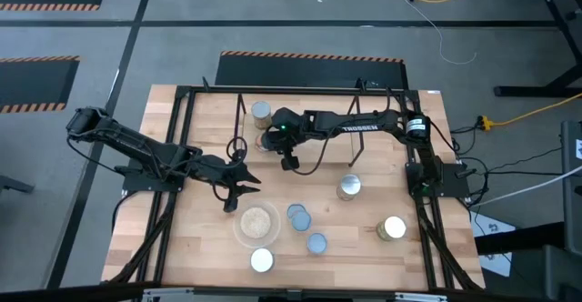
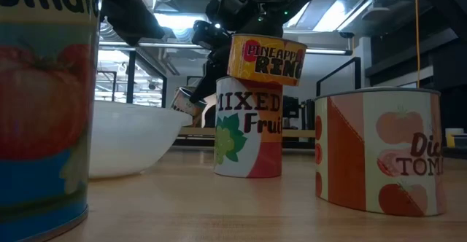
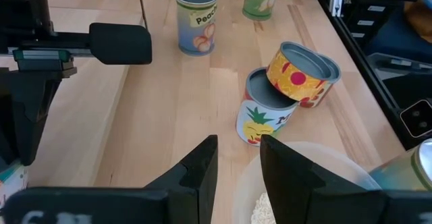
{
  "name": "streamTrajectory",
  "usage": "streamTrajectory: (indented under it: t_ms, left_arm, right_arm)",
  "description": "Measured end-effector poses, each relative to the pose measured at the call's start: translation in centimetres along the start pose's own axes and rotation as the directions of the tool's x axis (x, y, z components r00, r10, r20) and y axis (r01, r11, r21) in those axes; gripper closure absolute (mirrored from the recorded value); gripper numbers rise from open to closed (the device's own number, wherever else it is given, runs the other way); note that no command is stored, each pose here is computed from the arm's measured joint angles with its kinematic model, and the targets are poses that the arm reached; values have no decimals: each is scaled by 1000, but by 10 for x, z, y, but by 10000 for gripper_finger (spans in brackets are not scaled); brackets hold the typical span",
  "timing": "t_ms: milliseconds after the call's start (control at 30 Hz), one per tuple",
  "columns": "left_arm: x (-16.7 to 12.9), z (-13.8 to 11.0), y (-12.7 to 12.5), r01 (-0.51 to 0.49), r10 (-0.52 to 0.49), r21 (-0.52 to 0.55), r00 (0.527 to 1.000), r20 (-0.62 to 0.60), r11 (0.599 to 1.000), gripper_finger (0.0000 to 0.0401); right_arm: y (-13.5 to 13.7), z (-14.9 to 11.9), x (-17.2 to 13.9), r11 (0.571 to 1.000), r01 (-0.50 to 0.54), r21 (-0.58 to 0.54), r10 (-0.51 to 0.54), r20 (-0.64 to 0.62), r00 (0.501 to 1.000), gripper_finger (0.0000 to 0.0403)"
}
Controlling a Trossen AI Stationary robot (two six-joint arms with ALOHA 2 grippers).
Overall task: Pick and place cans onto a shelf
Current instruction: Put the canned orange on the shelf
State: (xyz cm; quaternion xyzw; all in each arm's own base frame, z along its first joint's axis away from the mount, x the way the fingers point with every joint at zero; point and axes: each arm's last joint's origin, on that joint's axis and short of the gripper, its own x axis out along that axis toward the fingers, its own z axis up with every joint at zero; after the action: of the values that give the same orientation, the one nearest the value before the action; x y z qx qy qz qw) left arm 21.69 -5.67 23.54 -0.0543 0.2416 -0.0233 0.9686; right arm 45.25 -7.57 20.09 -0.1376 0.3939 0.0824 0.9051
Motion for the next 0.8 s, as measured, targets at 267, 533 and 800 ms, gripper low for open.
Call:
streamTrajectory:
  t_ms: [267,533,800]
  left_arm:
    - [0,0,0,0,0,0,1000,0,1000,296]
    - [0,0,0,0,0,0,1000,0,1000,296]
    - [0,0,0,0,0,0,1000,0,1000,296]
  right_arm:
    - [0,0,0,1000,1,0,-1,1,1000,376]
    - [0,1,0,1000,4,-1,-4,9,1000,376]
    - [-1,2,0,1000,9,-3,-9,19,1000,376]
